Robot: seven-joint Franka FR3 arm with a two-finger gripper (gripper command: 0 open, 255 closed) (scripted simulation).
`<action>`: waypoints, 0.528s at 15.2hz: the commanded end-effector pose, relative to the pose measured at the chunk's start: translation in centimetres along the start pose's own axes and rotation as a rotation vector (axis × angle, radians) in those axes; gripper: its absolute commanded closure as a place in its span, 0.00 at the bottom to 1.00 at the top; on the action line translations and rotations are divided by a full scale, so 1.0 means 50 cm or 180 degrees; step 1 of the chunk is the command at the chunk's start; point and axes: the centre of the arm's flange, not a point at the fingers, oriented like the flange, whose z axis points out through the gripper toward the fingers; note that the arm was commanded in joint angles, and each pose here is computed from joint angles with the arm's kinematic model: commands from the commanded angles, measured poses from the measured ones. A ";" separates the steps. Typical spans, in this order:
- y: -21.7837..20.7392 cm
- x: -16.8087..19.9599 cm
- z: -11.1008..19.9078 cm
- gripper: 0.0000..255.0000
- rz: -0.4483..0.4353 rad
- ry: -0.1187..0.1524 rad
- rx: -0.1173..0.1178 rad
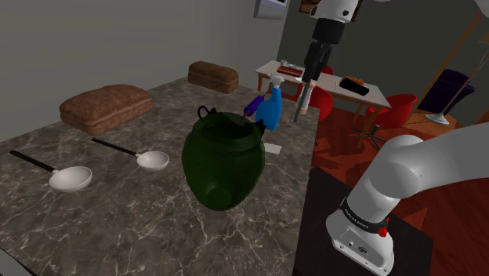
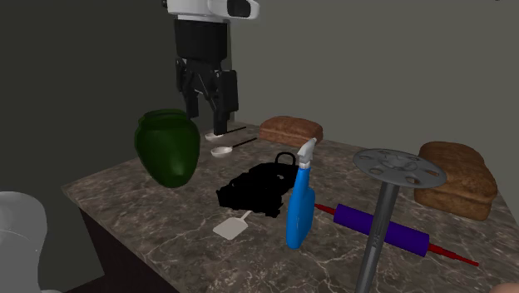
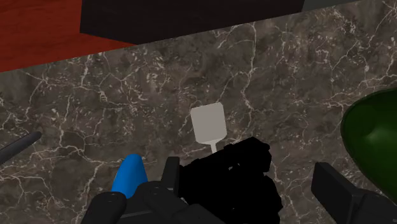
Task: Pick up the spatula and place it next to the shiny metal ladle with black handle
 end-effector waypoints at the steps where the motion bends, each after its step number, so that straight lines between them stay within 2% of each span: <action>1: 0.000 0.000 0.000 0.00 0.0000 0.0000 0.0000; 8: -0.018 0.090 0.171 0.00 -0.0350 -0.0206 -0.0134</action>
